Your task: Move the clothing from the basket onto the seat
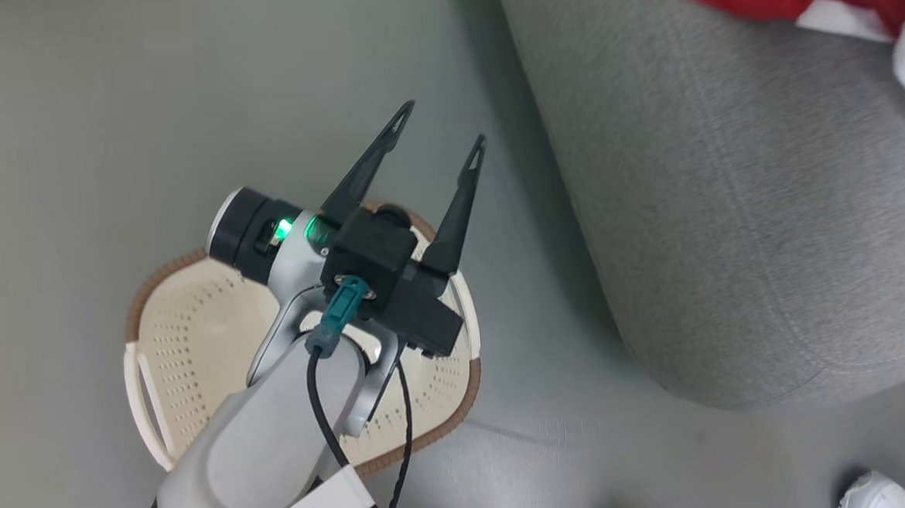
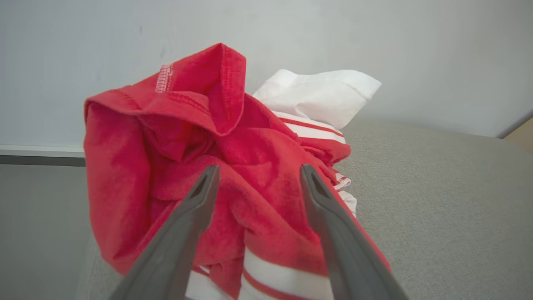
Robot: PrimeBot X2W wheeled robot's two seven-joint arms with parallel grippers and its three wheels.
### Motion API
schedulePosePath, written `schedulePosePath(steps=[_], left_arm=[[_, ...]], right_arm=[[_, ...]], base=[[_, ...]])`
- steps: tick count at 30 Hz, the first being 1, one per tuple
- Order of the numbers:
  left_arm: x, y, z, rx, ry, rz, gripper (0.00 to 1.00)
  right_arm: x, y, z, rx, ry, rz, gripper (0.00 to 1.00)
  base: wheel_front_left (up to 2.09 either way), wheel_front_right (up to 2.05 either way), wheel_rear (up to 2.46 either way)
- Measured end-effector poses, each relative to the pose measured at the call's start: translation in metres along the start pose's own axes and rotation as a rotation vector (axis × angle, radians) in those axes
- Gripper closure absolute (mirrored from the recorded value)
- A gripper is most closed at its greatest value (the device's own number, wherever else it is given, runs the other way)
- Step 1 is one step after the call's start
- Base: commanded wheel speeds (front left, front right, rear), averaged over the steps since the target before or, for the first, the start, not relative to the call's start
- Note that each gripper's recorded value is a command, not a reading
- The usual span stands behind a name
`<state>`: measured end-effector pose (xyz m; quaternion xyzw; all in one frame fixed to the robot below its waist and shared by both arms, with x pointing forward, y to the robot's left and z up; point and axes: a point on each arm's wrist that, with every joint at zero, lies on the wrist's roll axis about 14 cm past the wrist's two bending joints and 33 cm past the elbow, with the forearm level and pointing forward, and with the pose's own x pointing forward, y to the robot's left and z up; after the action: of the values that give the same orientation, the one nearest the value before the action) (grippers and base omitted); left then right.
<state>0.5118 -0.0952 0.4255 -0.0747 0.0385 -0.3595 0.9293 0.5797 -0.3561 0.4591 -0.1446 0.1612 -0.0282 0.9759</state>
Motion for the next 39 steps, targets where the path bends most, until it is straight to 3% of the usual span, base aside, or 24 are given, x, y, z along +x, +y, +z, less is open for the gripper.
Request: schedulePosePath(steps=[16, 25, 39], left_arm=[[-0.048, 0.003, 0.031, -0.005, -0.004, 0.118, 0.00], [-0.100, 0.026, 0.040, -0.018, -0.002, 0.261, 0.00], [-0.210, 0.060, 0.046, -0.042, -0.019, 0.531, 0.00]], right_arm=[[-0.063, 0.018, 0.046, 0.049, -0.139, 0.064, 0.00], [-0.097, 0.073, 0.064, 0.105, -0.222, 0.190, 0.00], [-0.166, 0.143, 0.071, 0.207, -0.326, 0.281, 0.00]], base=[[0.00, 0.00, 0.00], [0.00, 0.00, 0.00], [0.00, 0.00, 0.00]])
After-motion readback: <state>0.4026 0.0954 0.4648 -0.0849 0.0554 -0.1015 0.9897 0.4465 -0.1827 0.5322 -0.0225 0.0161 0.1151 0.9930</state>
